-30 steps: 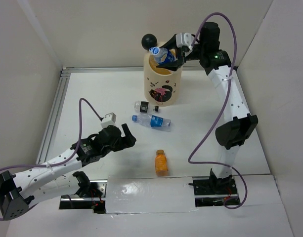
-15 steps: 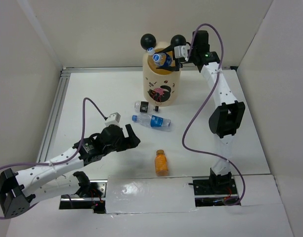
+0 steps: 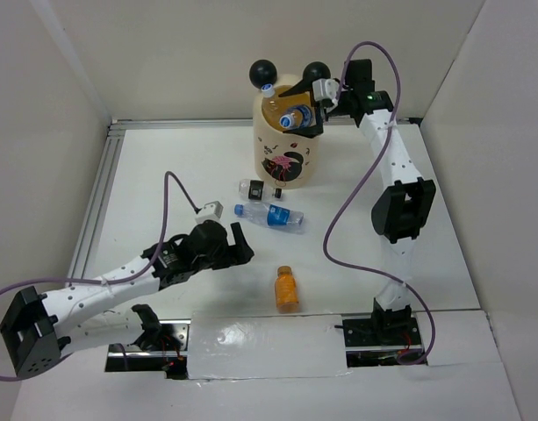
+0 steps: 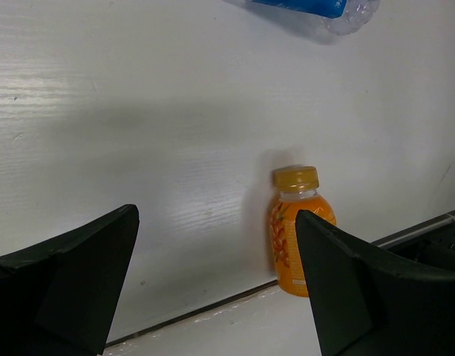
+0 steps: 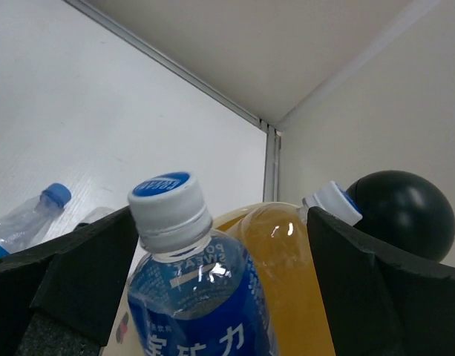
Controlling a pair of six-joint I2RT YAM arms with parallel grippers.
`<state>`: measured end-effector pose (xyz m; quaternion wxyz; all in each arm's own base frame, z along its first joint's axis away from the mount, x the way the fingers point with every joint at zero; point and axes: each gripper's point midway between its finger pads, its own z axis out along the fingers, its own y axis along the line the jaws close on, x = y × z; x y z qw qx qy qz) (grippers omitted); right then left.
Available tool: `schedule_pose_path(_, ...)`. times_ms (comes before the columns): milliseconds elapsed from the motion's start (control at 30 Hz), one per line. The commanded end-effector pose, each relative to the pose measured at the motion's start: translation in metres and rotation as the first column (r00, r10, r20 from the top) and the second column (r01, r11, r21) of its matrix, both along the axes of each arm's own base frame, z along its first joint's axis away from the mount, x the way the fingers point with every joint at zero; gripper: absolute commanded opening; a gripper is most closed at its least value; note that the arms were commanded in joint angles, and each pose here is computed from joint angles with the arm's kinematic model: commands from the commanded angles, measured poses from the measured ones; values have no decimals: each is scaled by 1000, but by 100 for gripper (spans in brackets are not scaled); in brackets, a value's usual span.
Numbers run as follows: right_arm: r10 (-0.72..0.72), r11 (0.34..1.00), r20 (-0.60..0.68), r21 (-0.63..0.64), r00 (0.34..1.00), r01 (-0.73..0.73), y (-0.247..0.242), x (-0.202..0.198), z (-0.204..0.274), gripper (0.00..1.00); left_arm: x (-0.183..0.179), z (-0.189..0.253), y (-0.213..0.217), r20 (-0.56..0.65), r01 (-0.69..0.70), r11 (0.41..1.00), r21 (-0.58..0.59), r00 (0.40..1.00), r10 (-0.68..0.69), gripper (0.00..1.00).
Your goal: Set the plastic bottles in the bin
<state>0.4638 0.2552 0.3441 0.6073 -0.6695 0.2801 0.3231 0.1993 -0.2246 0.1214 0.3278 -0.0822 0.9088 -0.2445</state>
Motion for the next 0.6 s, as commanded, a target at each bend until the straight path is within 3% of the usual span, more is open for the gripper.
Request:
schedule_pose_path(0,126,989,68,75,990,-131,-3,-51,81,99,12,26,-20,67,48,998,-48,997,-45,99)
schedule_pose_path(233,120,989,125,66,985,-129,2,-77,133,99,14,25,-28,70,74,996,-48,995,-70,99)
schedule_pose_path(300,94,993,94,64,991,-100,18,-84,144,99,14,25,-28,70,74,996,-48,995,-70,99)
schedule_pose_path(333,11,997,64,71,998,-15,23,-71,145,99,15,27,-29,77,74,996,-55,995,-70,99)
schedule_pose_path(367,-13,996,82,91,997,5,28,-64,149,93,15,27,-29,77,74,996,-55,995,-70,99)
schedule_pose_path(467,-87,991,-51,100,995,91,33,-43,141,74,14,26,-27,78,74,996,-56,995,-70,99)
schedule_pose_path(500,-98,989,-91,100,991,107,34,-38,140,43,12,26,-26,81,74,995,-59,994,-69,99)
schedule_pose_path(567,-135,983,-130,107,982,149,38,-18,136,13,11,24,-24,74,67,996,-64,995,-63,99)
